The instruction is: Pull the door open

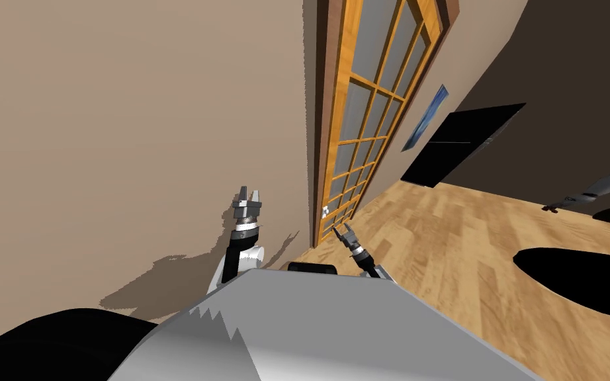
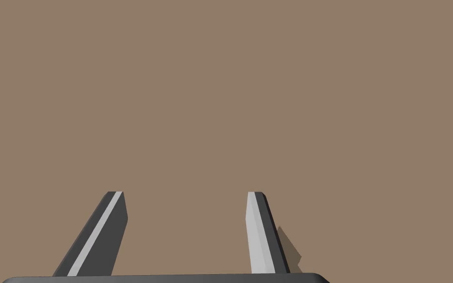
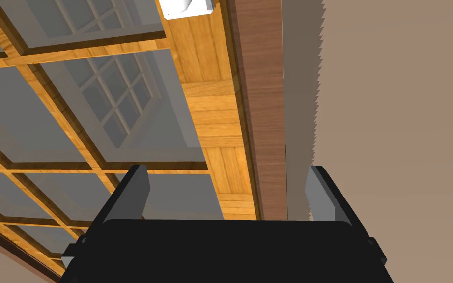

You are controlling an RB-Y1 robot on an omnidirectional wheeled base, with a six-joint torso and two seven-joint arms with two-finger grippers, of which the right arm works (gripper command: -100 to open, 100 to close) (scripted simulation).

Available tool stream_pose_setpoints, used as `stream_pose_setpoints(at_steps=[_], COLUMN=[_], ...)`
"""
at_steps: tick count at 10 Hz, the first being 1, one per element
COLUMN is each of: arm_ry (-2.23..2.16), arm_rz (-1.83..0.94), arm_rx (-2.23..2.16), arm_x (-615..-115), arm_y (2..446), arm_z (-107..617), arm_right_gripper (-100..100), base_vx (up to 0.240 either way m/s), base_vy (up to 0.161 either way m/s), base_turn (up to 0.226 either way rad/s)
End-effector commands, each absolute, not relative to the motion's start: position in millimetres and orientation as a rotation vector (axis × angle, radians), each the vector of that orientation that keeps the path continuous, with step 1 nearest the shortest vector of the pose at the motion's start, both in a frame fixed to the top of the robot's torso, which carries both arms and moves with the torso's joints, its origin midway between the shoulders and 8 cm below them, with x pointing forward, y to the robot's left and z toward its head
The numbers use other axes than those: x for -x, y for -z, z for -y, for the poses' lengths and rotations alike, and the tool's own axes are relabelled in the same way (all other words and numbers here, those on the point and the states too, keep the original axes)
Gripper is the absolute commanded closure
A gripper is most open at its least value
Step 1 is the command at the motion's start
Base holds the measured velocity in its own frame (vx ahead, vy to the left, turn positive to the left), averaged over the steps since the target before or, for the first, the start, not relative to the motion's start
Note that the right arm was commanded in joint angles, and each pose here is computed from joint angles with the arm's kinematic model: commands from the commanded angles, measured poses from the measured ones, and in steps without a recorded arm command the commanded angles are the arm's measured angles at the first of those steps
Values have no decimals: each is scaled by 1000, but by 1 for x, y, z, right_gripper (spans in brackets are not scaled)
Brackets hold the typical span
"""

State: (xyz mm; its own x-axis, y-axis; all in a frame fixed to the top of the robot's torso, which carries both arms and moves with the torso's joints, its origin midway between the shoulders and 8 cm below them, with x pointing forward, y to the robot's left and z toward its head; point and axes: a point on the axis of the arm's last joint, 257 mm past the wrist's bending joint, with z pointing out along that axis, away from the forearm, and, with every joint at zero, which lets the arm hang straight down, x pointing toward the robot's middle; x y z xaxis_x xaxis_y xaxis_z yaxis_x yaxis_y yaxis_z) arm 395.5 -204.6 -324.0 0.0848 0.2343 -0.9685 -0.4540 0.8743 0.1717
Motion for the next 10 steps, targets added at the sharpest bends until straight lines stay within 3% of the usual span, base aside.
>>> stream_pose_setpoints(at_steps=[1, 10], arm_ry=[-508, -424], arm_rz=[-1412, -1523], arm_rx=[207, 406], arm_x=[-395, -374], arm_y=[333, 396], arm_z=[205, 208], arm_right_gripper=[-100, -100], base_vx=[60, 73], base_vy=[-23, -49], base_turn=[48, 75])
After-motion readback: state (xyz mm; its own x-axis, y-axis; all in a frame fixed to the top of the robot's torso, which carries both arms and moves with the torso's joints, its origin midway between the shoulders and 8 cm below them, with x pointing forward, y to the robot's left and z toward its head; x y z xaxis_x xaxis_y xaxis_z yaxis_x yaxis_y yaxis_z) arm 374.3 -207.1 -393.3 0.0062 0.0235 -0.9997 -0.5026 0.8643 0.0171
